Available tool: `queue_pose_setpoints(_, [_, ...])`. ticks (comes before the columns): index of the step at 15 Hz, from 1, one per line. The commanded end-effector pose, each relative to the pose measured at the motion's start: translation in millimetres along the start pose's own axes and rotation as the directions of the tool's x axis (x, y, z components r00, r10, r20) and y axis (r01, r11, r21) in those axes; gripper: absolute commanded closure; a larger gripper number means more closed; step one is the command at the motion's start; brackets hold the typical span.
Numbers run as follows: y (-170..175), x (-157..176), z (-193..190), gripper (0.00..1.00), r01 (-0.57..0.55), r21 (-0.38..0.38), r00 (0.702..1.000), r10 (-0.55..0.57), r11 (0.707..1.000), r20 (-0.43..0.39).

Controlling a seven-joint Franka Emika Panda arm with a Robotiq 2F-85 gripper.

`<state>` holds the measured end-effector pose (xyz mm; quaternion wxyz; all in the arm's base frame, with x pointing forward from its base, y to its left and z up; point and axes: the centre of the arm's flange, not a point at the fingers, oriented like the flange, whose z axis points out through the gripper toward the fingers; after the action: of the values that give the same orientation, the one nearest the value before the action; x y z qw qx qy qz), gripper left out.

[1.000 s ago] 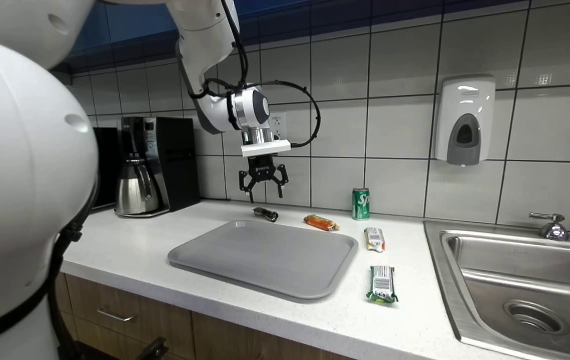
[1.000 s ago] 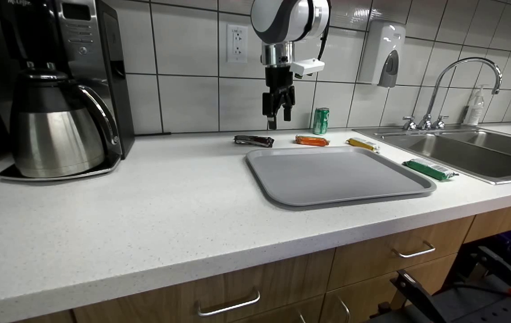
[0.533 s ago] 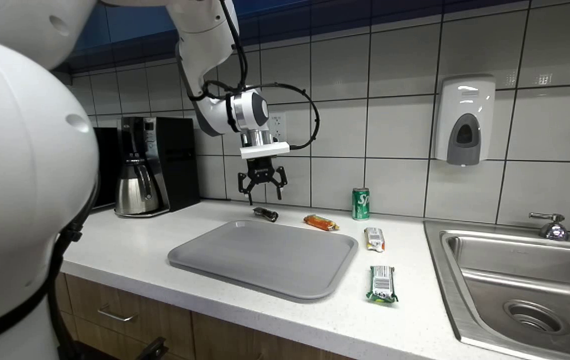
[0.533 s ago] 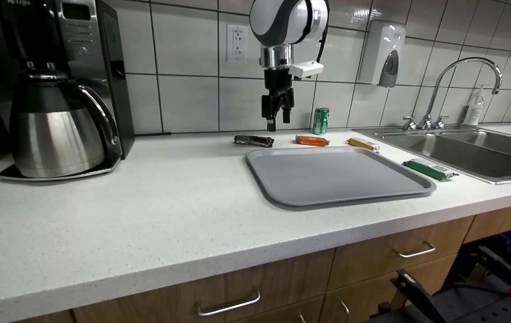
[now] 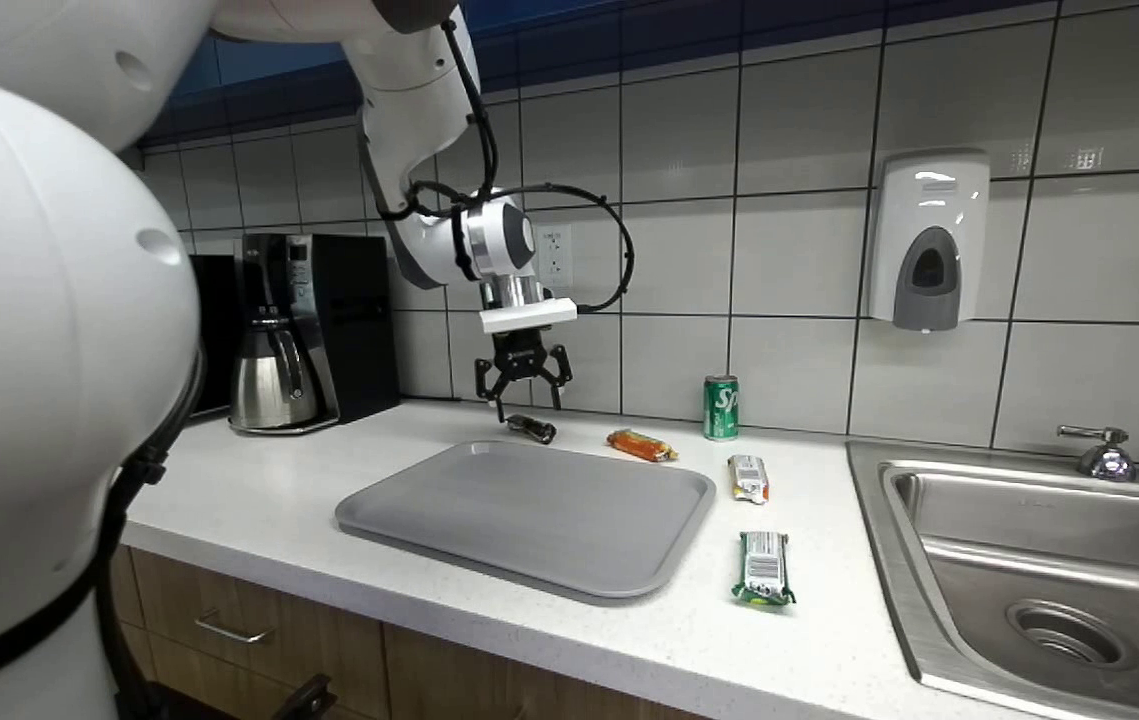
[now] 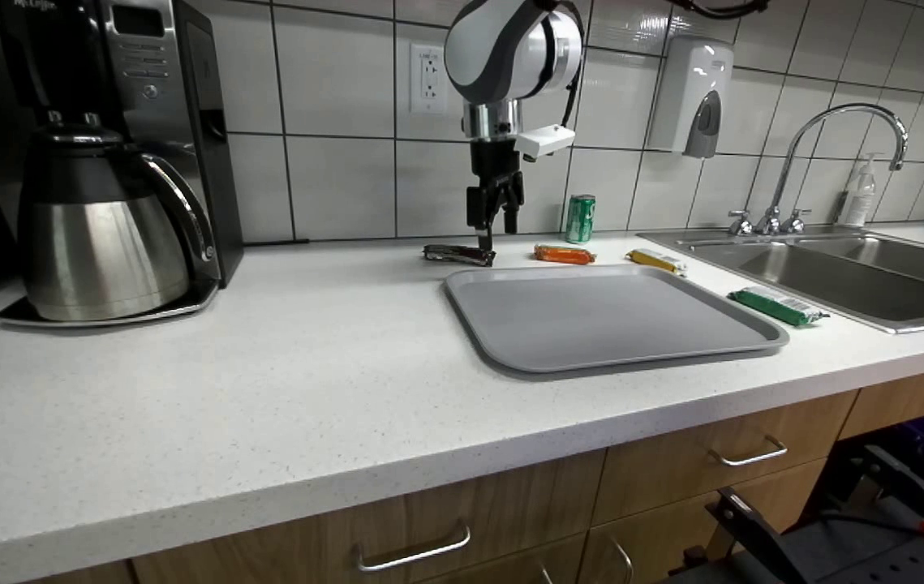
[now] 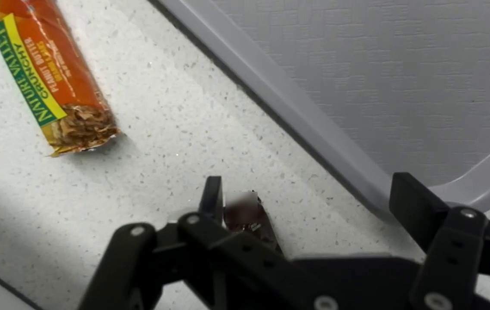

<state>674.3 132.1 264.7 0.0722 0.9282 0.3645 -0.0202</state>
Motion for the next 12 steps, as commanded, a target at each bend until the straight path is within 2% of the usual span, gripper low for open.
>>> queue_pose_setpoints(1, [12.3, 22.7, 8.8, 0.00, 0.023, -0.027, 1.000, -0.023, 0.999, -0.008])
queue_pose_setpoints(12, [17.0, 62.4, 27.1, 0.00, 0.050, -0.048, 0.998, -0.052, 0.998, -0.033])
